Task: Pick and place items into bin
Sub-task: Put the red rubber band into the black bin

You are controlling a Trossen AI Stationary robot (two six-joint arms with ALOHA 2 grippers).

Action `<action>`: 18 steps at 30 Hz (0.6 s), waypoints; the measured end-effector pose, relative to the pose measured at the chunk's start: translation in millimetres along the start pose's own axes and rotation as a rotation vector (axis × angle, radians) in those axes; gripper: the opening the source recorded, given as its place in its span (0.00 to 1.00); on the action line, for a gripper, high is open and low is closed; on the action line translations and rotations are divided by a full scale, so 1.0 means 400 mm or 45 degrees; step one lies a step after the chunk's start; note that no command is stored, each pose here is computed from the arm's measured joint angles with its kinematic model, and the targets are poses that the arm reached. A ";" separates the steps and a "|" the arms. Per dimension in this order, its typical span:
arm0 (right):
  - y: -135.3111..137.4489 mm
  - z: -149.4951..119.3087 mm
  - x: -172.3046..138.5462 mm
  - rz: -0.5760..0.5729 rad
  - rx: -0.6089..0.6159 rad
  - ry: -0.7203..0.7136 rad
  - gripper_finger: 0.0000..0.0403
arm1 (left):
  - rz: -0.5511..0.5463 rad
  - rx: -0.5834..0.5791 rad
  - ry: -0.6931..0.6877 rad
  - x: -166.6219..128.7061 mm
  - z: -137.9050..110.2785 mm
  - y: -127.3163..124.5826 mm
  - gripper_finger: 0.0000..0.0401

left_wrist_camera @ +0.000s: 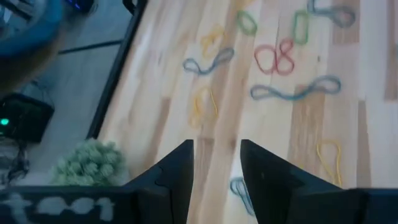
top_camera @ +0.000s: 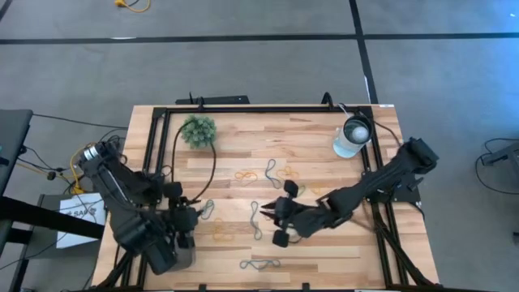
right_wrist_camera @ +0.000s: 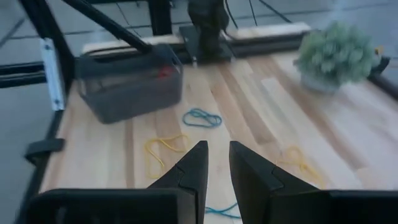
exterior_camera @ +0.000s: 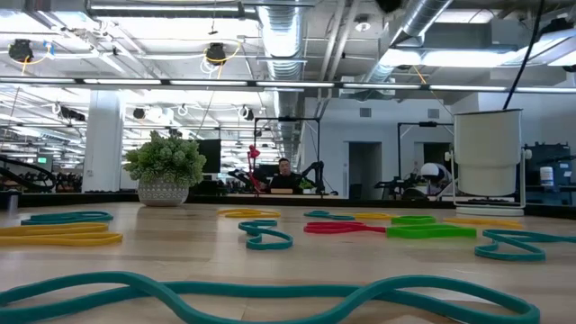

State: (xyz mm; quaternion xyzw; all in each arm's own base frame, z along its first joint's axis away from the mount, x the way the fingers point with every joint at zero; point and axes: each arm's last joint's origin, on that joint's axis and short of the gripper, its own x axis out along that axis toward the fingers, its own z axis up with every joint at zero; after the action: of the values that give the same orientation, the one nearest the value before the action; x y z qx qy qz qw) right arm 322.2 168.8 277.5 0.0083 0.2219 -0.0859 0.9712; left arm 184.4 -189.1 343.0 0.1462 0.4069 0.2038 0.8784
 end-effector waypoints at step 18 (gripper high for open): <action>-0.045 -0.083 -0.141 -0.224 -0.017 0.107 0.15 | 0.022 -0.366 -0.301 -0.044 -0.078 0.258 0.31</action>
State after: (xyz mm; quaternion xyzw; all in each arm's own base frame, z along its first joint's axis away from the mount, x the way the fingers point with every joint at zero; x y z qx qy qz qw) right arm 255.0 162.2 272.4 -0.0140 0.2628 -0.1689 0.9499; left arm 125.4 -104.6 378.7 0.0454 0.2662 0.2488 0.9301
